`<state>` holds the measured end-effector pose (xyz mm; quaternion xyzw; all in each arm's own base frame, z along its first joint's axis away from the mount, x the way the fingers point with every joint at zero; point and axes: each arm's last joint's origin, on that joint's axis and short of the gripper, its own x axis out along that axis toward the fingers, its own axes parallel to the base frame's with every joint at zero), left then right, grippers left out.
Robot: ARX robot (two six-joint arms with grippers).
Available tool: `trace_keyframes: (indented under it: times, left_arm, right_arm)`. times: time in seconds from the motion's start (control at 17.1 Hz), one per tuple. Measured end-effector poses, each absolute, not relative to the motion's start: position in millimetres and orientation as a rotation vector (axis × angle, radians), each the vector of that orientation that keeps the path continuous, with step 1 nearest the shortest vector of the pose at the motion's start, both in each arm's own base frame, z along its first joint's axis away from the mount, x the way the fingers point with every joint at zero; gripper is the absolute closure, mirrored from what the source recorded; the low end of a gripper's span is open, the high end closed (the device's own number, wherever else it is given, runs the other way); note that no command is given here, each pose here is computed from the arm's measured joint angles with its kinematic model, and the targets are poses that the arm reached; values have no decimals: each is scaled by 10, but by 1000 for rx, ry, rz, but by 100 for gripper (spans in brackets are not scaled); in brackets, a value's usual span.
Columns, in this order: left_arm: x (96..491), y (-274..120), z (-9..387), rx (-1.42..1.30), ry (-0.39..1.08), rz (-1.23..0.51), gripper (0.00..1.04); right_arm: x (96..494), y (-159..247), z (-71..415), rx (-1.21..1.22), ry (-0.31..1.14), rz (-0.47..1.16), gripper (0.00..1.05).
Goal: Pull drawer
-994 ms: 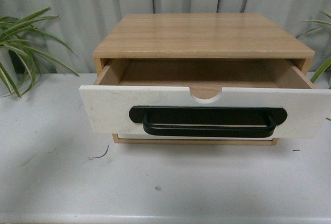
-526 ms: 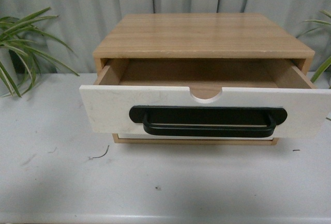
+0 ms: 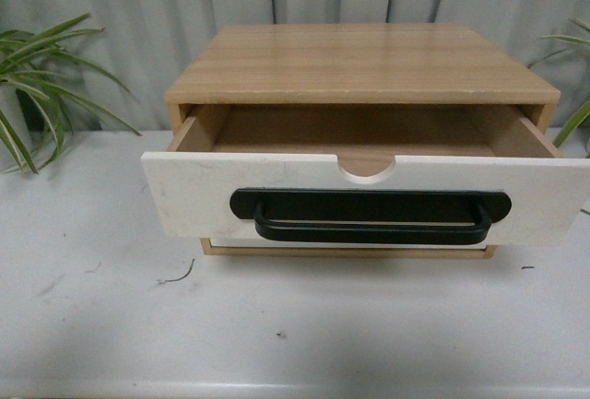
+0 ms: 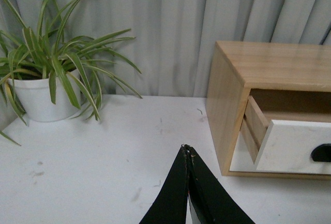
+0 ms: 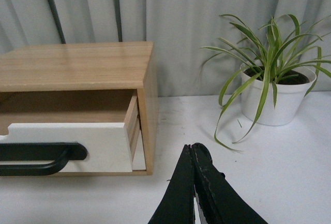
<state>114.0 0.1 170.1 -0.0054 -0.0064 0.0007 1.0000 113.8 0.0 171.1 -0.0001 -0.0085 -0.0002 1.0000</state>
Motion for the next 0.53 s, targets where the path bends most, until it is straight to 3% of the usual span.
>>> trace_keyframes:
  times: [0.53]
  left_arm:
    - [1107, 1, 1698, -11, -12, 1, 103]
  right_arm:
    - [1106, 0, 1703, 0, -11, -1, 103]
